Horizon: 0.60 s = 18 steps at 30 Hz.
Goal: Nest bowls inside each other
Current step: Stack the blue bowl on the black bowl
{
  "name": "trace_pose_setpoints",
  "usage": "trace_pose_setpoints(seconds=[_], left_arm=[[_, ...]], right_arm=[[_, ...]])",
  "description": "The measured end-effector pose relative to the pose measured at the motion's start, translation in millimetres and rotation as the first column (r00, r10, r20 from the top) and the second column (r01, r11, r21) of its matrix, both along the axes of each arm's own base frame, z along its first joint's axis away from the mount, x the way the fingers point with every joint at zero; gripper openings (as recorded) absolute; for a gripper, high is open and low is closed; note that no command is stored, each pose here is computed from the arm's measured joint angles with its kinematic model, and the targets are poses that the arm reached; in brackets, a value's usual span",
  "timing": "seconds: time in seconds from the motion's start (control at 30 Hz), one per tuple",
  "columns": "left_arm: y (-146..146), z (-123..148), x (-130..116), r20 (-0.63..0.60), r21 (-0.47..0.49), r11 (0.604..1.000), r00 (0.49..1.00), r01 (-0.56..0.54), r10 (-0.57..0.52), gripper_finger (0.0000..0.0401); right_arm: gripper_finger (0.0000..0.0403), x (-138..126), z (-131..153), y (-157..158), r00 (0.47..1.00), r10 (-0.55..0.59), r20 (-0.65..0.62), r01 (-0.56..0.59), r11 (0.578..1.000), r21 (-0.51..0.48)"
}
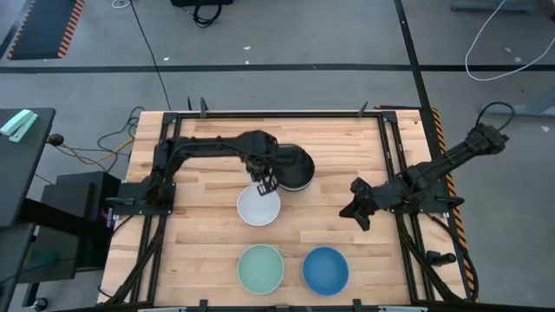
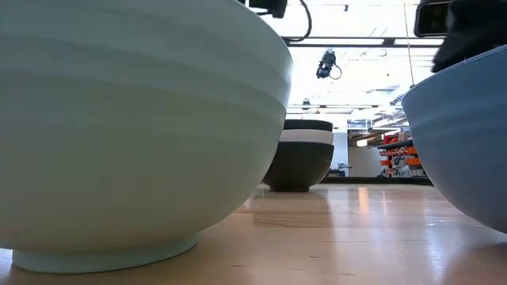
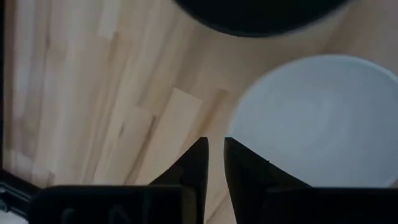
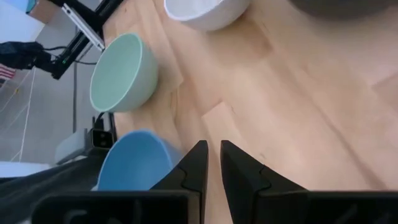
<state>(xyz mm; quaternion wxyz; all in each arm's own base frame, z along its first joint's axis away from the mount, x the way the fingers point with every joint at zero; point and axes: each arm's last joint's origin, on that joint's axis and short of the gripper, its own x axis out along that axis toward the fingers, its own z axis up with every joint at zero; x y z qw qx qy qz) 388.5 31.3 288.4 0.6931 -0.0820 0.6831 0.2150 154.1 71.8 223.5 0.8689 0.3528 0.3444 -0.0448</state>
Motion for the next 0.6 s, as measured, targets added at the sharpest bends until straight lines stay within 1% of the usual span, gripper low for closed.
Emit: trace_pose_setpoints(seconds=[0.13,0.27,0.47,0.6], left_arm=[[21,0,-2,-0.003,0.000,0.999,0.999,-0.038,0.038,0.0061],[39,0,-5,-0.006,-0.001,0.998,0.998,-0.070,0.070,0.0060],[57,9,-13,0.016,0.001,0.994,0.994,-0.108,0.108,0.0051],[58,19,-19,0.045,0.006,0.993,0.992,-0.116,0.115,0.0053]], right_arm=[[0.0047,-6,-5,10,0.999,-0.019,-0.043,0.019,1.000,0.007],[0.0042,-5,-12,21,0.996,-0.010,-0.092,0.011,1.000,0.006],[0.0033,10,-10,43,0.985,0.020,-0.173,-0.032,0.997,-0.067],[0.0029,23,5,63,0.971,0.035,-0.237,-0.069,0.988,-0.137]])
